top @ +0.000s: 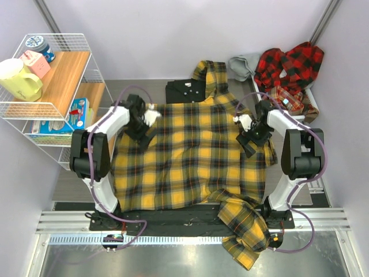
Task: Fold and stack the long sleeve shirts
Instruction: Flatten the shirt out
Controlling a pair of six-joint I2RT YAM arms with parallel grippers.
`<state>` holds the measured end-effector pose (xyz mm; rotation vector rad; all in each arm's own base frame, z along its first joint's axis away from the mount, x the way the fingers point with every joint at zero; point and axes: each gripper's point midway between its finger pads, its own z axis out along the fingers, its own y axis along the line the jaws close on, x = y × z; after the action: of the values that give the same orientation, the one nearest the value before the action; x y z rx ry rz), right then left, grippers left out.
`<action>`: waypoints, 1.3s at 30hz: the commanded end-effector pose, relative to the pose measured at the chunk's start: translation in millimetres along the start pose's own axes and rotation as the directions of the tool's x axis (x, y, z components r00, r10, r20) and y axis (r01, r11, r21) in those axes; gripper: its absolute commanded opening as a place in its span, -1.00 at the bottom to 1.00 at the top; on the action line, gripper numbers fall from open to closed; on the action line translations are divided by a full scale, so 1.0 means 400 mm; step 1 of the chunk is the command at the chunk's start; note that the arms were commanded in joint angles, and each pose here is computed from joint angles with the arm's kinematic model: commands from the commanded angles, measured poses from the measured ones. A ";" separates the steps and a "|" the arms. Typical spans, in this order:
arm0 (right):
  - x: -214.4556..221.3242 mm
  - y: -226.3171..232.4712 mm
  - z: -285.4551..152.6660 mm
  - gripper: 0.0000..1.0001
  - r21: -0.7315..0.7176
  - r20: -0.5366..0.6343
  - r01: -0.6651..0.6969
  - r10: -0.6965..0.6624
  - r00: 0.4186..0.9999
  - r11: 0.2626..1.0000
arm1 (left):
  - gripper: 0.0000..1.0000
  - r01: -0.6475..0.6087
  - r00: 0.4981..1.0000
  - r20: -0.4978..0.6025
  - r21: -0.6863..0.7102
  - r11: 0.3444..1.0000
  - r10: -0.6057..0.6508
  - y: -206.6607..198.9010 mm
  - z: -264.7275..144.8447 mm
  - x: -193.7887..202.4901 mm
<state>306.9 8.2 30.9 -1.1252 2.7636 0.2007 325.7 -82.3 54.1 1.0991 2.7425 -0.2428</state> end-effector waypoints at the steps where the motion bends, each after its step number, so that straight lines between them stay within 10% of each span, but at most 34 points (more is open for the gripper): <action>1: -0.105 0.009 -0.085 0.97 -0.060 0.143 0.014 -0.005 0.990 0.998 | 0.80 0.154 0.943 0.322 -0.214 0.965 -0.079 0.187 -0.158 -0.211; 17: -0.361 0.048 -0.227 0.92 -0.154 0.423 -0.019 0.083 0.902 0.988 | 0.54 0.328 0.881 0.390 -0.098 0.940 -0.267 0.348 0.002 -0.360; 23: -0.386 0.048 -0.247 0.90 -0.173 0.445 -0.036 0.111 0.888 0.984 | -0.59 0.320 0.866 0.429 -0.078 0.944 -0.258 0.347 -0.018 -0.380; 29: -0.397 0.069 -0.263 0.90 -0.219 0.455 -0.058 0.155 0.877 0.974 | -0.89 0.100 0.918 0.395 -0.331 0.938 0.042 0.165 -0.085 -0.400; 36: -0.382 0.060 -0.248 0.91 -0.214 0.428 -0.073 0.161 0.889 0.974 | -0.07 -0.340 0.888 0.189 -0.343 0.876 0.419 -0.265 0.000 -0.301; 39: -0.378 0.065 -0.237 0.91 -0.228 0.418 -0.074 0.166 0.893 0.971 | 0.30 -0.389 0.846 0.318 -0.179 0.904 0.427 -0.386 -0.053 -0.271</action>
<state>384.9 109.7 147.6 -0.8307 2.4551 0.6565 325.2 -271.3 95.9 1.3961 2.1388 -0.0557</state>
